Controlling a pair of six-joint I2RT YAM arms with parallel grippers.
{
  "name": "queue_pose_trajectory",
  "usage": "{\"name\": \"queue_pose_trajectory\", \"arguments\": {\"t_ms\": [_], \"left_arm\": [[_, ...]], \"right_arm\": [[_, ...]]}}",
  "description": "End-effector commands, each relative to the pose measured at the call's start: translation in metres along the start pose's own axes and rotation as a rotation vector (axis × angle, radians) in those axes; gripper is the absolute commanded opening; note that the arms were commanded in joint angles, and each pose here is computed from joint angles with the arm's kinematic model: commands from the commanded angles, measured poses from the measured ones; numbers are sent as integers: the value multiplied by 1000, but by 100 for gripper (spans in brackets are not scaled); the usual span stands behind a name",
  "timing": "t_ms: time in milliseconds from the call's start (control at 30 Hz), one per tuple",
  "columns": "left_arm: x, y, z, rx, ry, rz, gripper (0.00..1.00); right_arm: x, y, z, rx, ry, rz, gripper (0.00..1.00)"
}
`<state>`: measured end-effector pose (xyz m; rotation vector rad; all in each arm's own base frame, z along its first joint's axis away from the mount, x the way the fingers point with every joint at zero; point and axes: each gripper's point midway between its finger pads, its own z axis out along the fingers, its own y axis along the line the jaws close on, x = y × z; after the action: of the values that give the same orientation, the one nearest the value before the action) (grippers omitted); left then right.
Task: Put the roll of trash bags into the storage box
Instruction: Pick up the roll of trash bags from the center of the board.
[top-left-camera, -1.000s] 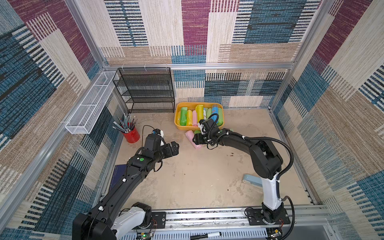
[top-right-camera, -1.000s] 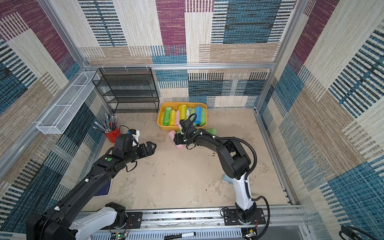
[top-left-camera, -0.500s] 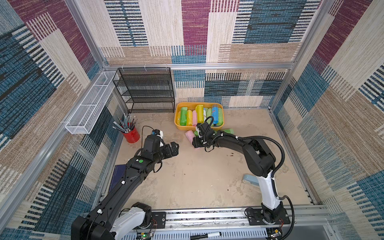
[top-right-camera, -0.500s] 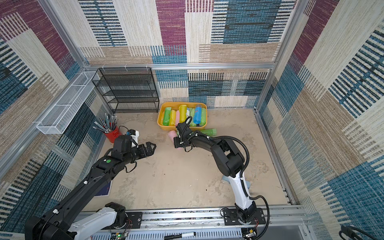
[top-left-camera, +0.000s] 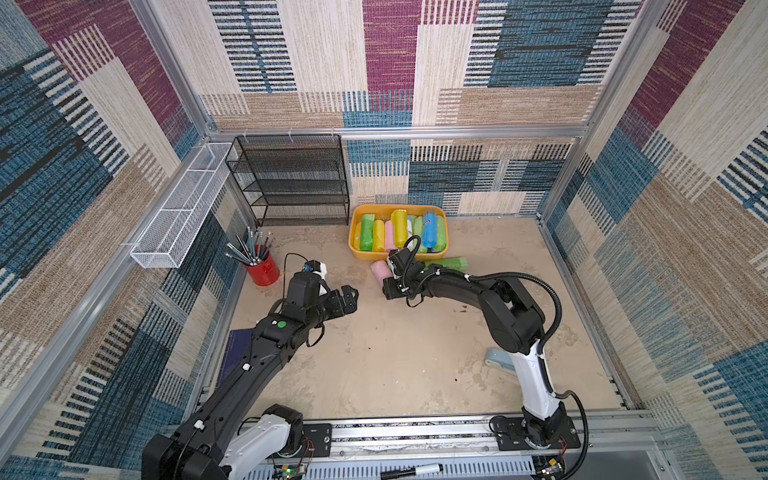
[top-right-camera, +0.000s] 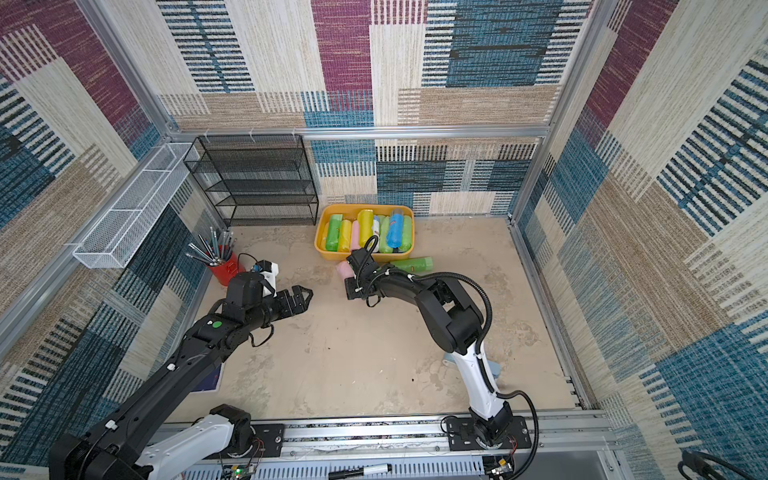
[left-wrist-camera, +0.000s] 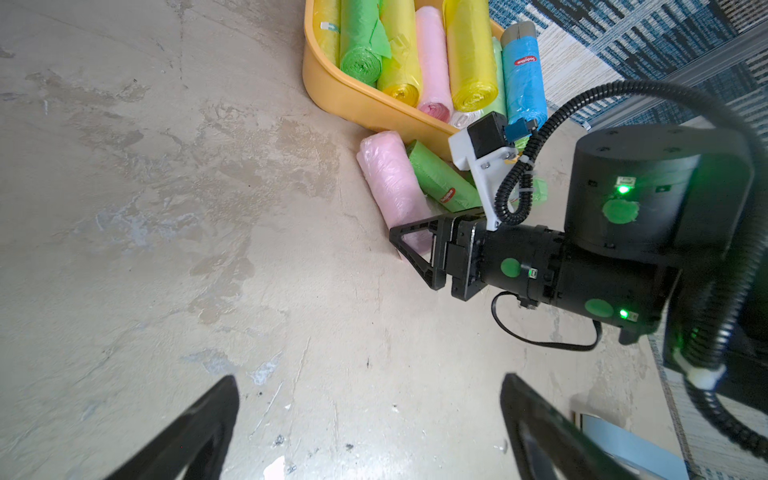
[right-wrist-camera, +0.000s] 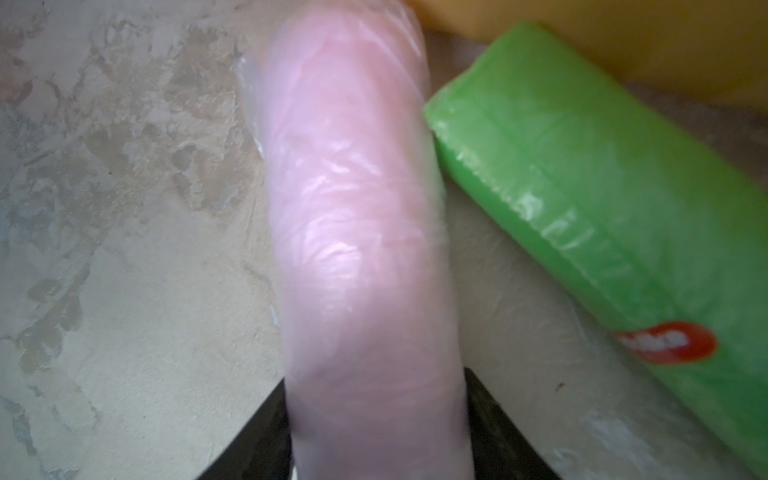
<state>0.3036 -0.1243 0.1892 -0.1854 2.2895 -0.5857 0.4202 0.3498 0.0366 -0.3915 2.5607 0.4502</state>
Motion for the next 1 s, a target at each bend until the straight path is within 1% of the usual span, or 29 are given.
{"name": "queue_pose_trajectory", "arguments": {"t_ms": [0, 67, 233, 367, 600, 800, 967], "left_arm": [[-1, 1, 0, -3, -12, 4, 98], [-1, 2, -1, -6, -13, 5, 98], [2, 12, -1, -51, -17, 20, 98], [1, 12, -7, -48, -30, 19, 98], [2, 21, -12, -81, -55, 21, 98], [2, 26, -15, -97, -77, 19, 98], [0, 26, -19, -97, -85, 17, 98]], "right_arm": [[-3, 3, -1, -4, -12, -11, 52], [-3, 4, -2, -6, -14, -8, 47], [-7, 8, -12, -27, -28, 3, 47], [-4, 16, -23, -84, -46, 42, 38], [-3, 26, -45, -162, -85, 104, 30], [-5, 29, -64, -207, -143, 152, 26], [2, 29, -76, -226, -141, 188, 24]]}}
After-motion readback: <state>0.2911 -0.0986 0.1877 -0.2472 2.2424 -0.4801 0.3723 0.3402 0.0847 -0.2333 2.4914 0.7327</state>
